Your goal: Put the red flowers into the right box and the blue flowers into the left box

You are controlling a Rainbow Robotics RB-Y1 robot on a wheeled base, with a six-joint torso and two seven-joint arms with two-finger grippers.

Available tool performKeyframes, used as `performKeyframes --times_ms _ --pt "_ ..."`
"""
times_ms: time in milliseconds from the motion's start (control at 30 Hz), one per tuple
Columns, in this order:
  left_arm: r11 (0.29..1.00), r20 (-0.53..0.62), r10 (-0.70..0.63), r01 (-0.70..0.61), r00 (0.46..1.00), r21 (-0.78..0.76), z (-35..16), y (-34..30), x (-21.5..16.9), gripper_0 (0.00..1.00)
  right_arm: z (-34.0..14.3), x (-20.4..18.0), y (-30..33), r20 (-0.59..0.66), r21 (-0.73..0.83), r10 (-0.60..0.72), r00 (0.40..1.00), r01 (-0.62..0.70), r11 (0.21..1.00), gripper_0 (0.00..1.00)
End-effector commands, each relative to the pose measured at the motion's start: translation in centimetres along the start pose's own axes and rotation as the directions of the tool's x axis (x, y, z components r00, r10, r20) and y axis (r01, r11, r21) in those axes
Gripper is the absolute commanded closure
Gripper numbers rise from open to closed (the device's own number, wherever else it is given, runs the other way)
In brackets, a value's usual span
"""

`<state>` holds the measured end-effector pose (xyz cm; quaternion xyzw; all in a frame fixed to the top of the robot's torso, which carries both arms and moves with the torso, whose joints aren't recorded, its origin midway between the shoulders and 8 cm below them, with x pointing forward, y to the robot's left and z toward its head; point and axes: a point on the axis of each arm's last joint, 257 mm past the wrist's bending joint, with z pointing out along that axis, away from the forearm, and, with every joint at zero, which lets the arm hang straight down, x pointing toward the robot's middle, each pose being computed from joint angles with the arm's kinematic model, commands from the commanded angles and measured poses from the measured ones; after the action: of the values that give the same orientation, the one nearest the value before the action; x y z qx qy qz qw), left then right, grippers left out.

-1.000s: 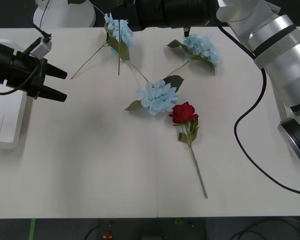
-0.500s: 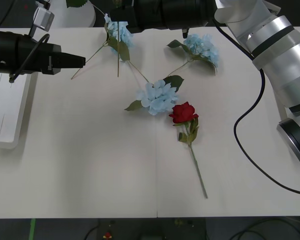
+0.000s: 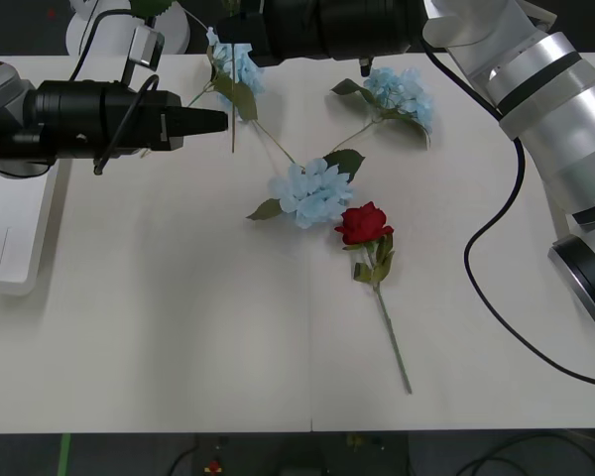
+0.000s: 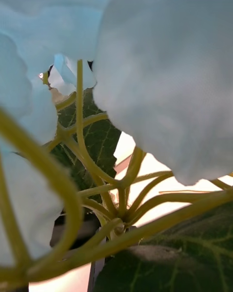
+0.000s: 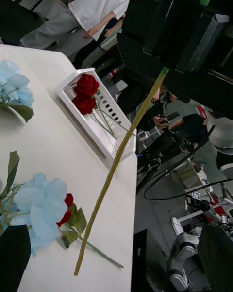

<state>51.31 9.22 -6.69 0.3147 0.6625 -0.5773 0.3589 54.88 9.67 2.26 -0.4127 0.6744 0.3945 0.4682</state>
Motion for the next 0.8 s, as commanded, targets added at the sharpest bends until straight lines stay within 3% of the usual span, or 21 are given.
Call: performKeyframes --times_ms 33,133,167,200,233,267,333,800 --pt "0.995 0.046 0.092 -0.094 0.995 0.03 2.0 -1.5 -3.3 0.0 1.6 -3.6 3.7 0.036 -0.047 -0.113 0.993 0.115 0.992 1.0" --pt "0.995 0.053 0.098 -0.1 0.994 0.028 2.5 -1.4 -3.3 0.0 1.8 -3.6 3.7 0.042 -0.044 -0.109 0.993 0.111 0.993 1.0" --pt "0.995 0.054 0.097 -0.099 0.994 0.03 2.6 -1.4 -3.3 0.16 1.8 -3.7 3.7 0.043 -0.043 -0.111 0.993 0.113 0.993 1.0" --pt "0.995 0.055 0.098 -0.1 0.994 0.03 2.8 -1.4 -3.3 0.43 1.9 -3.7 3.7 0.043 -0.042 -0.11 0.993 0.112 0.993 1.0" --pt "0.995 0.059 0.096 -0.098 0.994 0.031 3.0 -1.4 -3.3 0.78 1.9 -3.7 3.7 0.046 -0.041 -0.109 0.993 0.111 0.993 1.0" --pt "0.995 0.061 0.095 -0.097 0.994 0.028 3.0 -1.3 -3.3 0.89 1.9 -3.7 3.7 0.046 -0.041 -0.107 0.993 0.109 0.993 1.0" --pt "0.995 0.067 0.097 -0.099 0.993 0.023 3.2 -1.2 -3.5 0.99 1.9 -3.7 3.7 0.045 -0.042 -0.107 0.993 0.109 0.993 1.0" --pt "0.994 0.084 0.104 -0.105 0.991 0.003 4.5 -1.0 -4.1 1.0 1.9 -4.0 3.6 0.057 -0.039 -0.102 0.993 0.105 0.994 1.0"
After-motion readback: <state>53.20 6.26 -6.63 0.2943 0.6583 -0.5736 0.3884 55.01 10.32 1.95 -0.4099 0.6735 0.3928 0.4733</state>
